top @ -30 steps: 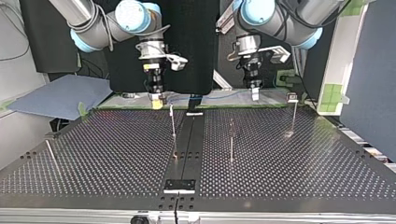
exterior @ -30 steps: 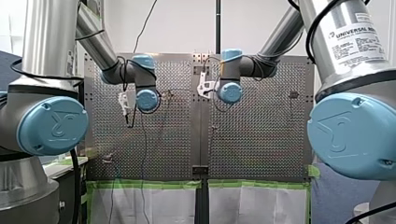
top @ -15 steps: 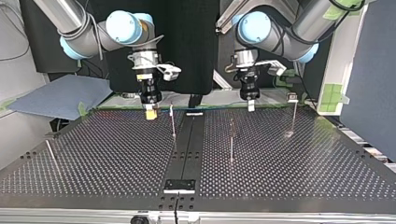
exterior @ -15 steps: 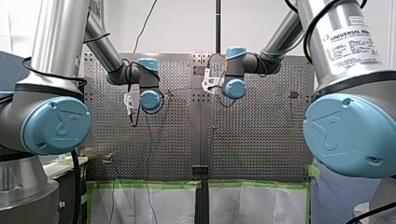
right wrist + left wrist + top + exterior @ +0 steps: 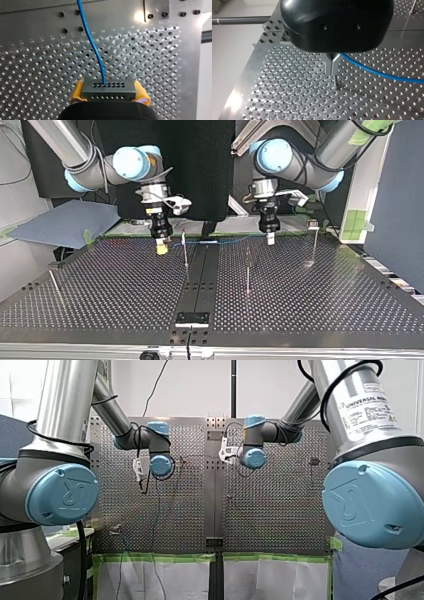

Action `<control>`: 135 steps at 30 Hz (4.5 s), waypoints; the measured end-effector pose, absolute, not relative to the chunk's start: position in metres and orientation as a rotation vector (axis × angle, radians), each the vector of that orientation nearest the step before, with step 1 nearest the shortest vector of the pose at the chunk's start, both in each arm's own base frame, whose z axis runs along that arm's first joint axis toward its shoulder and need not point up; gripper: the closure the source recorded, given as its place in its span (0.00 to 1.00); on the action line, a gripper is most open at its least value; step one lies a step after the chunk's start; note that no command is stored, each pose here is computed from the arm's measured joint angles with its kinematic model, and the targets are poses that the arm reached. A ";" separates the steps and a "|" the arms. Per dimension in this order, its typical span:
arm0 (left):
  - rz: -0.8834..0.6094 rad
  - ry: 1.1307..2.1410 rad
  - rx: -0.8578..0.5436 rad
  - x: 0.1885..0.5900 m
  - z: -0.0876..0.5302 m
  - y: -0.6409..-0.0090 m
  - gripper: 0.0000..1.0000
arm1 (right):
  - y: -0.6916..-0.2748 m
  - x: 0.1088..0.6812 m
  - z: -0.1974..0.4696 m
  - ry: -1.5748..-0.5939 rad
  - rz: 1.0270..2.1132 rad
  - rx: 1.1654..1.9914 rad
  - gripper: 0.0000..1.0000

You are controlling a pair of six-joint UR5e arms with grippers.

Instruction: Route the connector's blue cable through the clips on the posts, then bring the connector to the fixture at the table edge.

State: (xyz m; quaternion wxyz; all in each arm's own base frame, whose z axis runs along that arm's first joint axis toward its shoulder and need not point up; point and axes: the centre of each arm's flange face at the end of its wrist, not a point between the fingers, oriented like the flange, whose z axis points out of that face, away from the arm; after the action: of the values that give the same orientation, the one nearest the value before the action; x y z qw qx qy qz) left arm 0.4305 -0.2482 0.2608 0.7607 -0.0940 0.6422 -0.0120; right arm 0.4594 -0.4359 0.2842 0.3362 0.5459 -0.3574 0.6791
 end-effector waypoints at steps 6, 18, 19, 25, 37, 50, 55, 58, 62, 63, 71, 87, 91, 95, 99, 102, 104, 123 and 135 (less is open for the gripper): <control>-0.029 1.391 -0.202 0.437 0.264 -0.244 1.00 | -0.438 0.463 0.283 -0.914 1.786 1.446 1.00; -0.018 1.410 -0.191 0.454 0.255 -0.236 1.00 | -0.440 0.461 0.282 -0.928 1.776 1.437 1.00; -0.013 1.415 -0.189 0.455 0.253 -0.236 1.00 | -0.441 0.461 0.282 -0.929 1.775 1.437 1.00; 0.002 1.421 -0.191 0.468 0.250 -0.231 1.00 | -0.442 0.460 0.282 -0.930 1.774 1.433 1.00; 0.006 1.404 -0.201 0.482 0.256 -0.217 1.00 | -0.444 0.460 0.283 -0.925 1.777 1.424 1.00; -0.024 1.385 -0.188 0.497 0.263 -0.204 1.00 | -0.450 0.460 0.275 -0.930 1.765 1.430 1.00; -0.023 1.376 -0.192 0.502 0.267 -0.198 1.00 | -0.455 0.458 0.272 -0.934 1.758 1.429 1.00; -0.024 1.374 -0.192 0.504 0.267 -0.196 1.00 | -0.458 0.456 0.272 -0.936 1.758 1.423 1.00; -0.021 1.375 -0.195 0.506 0.267 -0.193 1.00 | -0.463 0.454 0.274 -0.938 1.758 1.412 1.00; -0.021 1.375 -0.197 0.506 0.266 -0.192 1.00 | -0.464 0.453 0.274 -0.938 1.759 1.408 1.00; -0.023 1.374 -0.205 0.509 0.265 -0.191 1.00 | -0.472 0.450 0.279 -0.934 1.763 1.382 1.00; -0.054 1.365 -0.221 0.536 0.269 -0.193 1.00 | -0.487 0.440 0.284 -0.938 1.757 1.349 1.00; -0.061 1.359 -0.228 0.538 0.272 -0.192 1.00 | -0.495 0.434 0.287 -0.941 1.751 1.334 1.00; -0.068 1.357 -0.231 0.539 0.273 -0.190 1.00 | -0.503 0.427 0.289 -0.948 1.741 1.320 1.00; -0.073 1.360 -0.231 0.543 0.270 -0.189 1.00 | -0.511 0.421 0.292 -0.952 1.736 1.304 1.00; -0.074 1.377 -0.225 0.548 0.264 -0.190 1.00 | -0.517 0.418 0.298 -0.952 1.739 1.290 1.00; -0.072 1.385 -0.223 0.550 0.261 -0.190 1.00 | -0.521 0.416 0.301 -0.953 1.738 1.283 1.00; -0.134 1.404 -0.171 0.554 0.258 -0.191 0.34 | -0.524 0.412 0.303 -0.957 1.731 1.291 1.00; -0.136 1.459 -0.201 0.548 0.257 -0.186 0.00 | -0.521 0.416 0.301 -0.959 1.731 1.306 1.00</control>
State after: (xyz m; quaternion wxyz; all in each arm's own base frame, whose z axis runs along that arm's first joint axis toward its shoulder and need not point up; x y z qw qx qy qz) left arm 0.5477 -0.1855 0.2570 0.7387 -0.0914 0.6649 -0.0618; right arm 0.4158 -0.5209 0.3015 0.3757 0.5104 -0.3750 0.6765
